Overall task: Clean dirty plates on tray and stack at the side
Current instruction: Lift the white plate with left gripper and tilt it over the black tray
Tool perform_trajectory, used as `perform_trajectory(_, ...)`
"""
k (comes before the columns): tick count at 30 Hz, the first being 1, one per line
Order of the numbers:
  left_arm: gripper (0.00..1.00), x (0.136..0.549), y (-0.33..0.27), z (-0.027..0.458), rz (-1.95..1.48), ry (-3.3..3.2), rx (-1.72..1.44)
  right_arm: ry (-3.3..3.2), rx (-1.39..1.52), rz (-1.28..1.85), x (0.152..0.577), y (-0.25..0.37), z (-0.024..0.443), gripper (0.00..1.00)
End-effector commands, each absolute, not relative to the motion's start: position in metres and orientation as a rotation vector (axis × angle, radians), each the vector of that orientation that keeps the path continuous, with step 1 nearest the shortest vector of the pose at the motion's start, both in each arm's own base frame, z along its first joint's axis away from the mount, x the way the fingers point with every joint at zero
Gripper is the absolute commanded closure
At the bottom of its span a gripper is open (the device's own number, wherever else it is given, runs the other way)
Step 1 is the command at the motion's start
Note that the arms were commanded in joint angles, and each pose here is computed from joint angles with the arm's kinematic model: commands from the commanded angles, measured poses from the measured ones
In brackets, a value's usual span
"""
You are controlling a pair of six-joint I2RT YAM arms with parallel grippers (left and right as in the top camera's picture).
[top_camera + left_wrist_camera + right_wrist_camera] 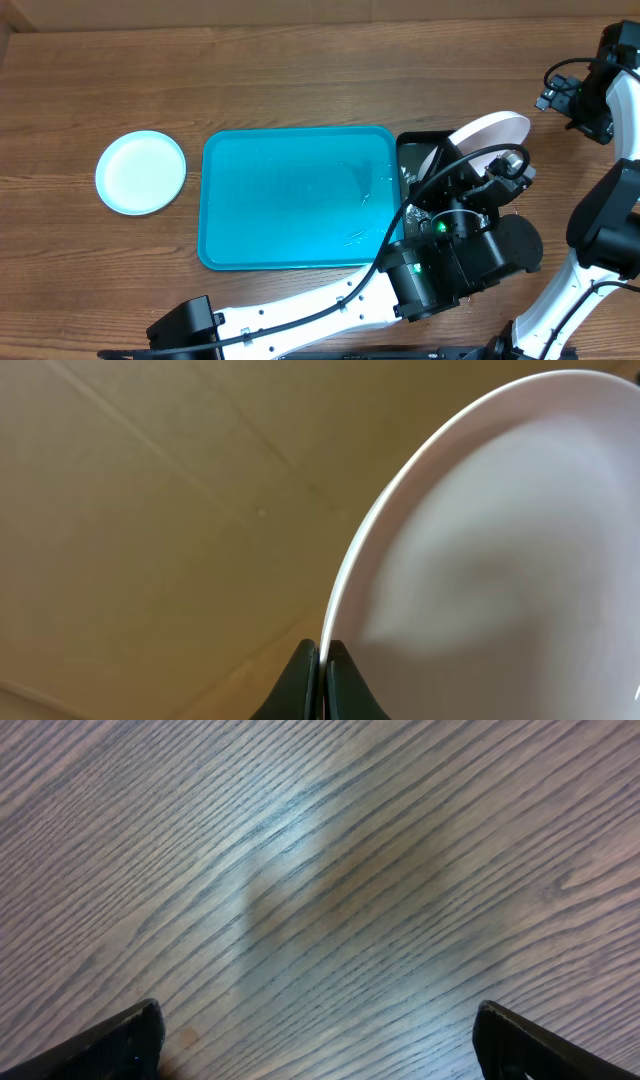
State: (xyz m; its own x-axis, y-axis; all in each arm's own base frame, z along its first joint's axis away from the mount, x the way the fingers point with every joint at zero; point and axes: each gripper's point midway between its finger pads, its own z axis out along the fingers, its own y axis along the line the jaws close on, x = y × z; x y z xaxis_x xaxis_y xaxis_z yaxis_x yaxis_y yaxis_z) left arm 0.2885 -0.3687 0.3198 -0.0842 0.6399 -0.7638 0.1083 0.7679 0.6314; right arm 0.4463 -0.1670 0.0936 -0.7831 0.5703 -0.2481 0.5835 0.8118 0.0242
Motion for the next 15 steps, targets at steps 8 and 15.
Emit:
perform_trajectory(8,0.96,0.294,-0.354,0.336,0.498,1.626,0.528,2.709,0.893,-0.082,0.45,-0.169,0.11,0.0)
perform_trajectory(15,0.96,0.312,-0.338,0.29,0.353,1.804,0.453,2.709,0.893,-0.082,0.45,-0.169,0.11,0.0)
